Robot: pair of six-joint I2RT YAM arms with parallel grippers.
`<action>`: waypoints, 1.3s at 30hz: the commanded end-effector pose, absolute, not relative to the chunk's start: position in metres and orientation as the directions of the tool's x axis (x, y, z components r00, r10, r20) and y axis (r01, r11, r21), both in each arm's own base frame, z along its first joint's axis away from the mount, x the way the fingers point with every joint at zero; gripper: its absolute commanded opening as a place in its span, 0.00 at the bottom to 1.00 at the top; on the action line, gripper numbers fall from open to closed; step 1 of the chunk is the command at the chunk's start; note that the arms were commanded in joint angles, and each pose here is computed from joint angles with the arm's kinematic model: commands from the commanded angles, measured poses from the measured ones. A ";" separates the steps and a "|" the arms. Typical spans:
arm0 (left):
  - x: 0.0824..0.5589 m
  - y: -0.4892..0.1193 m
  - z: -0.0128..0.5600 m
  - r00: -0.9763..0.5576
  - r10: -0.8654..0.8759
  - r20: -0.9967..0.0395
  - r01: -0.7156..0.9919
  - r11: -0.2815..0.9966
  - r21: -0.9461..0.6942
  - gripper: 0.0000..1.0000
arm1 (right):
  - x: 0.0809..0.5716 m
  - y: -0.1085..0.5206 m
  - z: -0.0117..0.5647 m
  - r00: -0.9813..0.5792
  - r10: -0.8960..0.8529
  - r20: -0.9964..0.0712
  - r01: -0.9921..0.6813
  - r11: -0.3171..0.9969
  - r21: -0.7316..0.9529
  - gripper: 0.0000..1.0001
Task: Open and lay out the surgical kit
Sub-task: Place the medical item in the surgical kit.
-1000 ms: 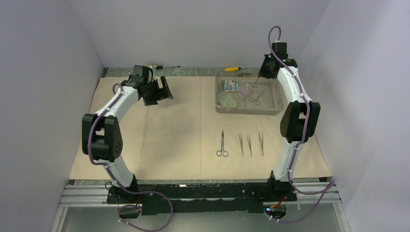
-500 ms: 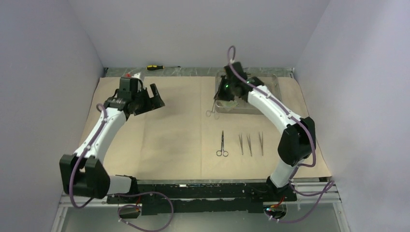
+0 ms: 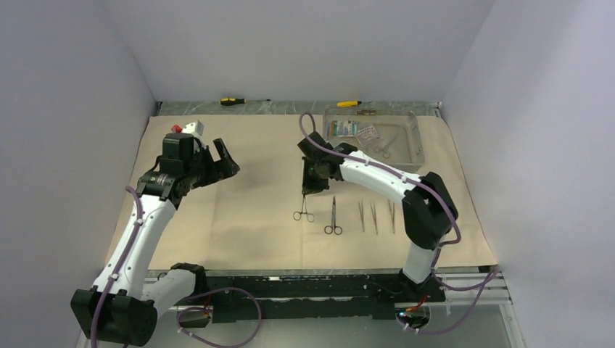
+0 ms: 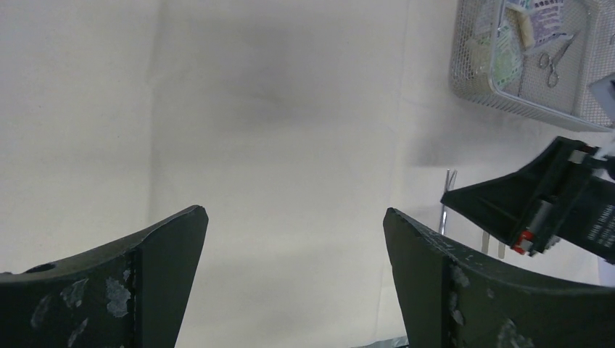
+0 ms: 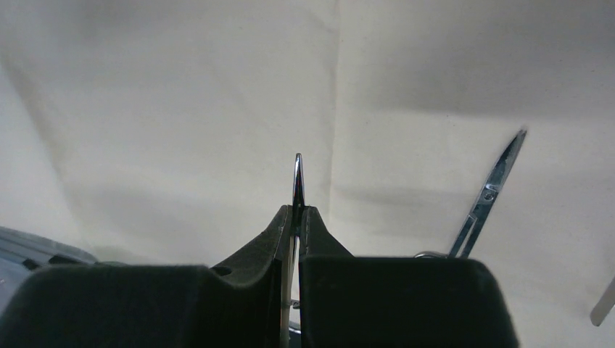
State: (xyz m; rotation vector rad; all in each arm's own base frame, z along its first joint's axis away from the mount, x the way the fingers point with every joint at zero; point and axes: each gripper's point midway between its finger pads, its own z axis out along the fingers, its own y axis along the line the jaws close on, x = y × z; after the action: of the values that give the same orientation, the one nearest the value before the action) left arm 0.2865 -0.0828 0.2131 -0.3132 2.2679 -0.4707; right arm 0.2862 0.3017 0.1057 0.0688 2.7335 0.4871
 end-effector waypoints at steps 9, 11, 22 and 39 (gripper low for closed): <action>0.280 -0.078 0.210 -0.665 -0.368 -0.650 -0.092 0.904 -0.417 0.98 | 0.291 0.295 0.050 -0.942 0.087 -0.324 0.018 0.977 0.211 0.00; 0.281 -0.078 0.210 -0.664 -0.367 -0.652 -0.094 0.905 -0.414 0.98 | 0.288 0.295 0.043 -0.948 0.081 -0.308 0.018 0.979 0.201 0.00; 0.282 -0.076 0.204 -0.669 -0.361 -0.650 -0.099 0.910 -0.403 0.98 | 0.276 0.295 0.017 -0.968 0.031 -0.249 -0.010 0.987 0.162 0.04; 0.292 -0.073 0.226 -0.602 -0.370 -0.708 -0.082 0.910 -0.406 0.99 | 0.345 0.267 0.169 -0.827 0.110 -0.551 -0.029 0.971 0.238 0.42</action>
State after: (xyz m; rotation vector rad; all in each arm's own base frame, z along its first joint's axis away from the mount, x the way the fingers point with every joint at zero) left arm 0.2796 -0.0752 0.2036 -0.3351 2.2886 -0.4209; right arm 0.3060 0.2994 0.0841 -0.0124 2.7541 0.3018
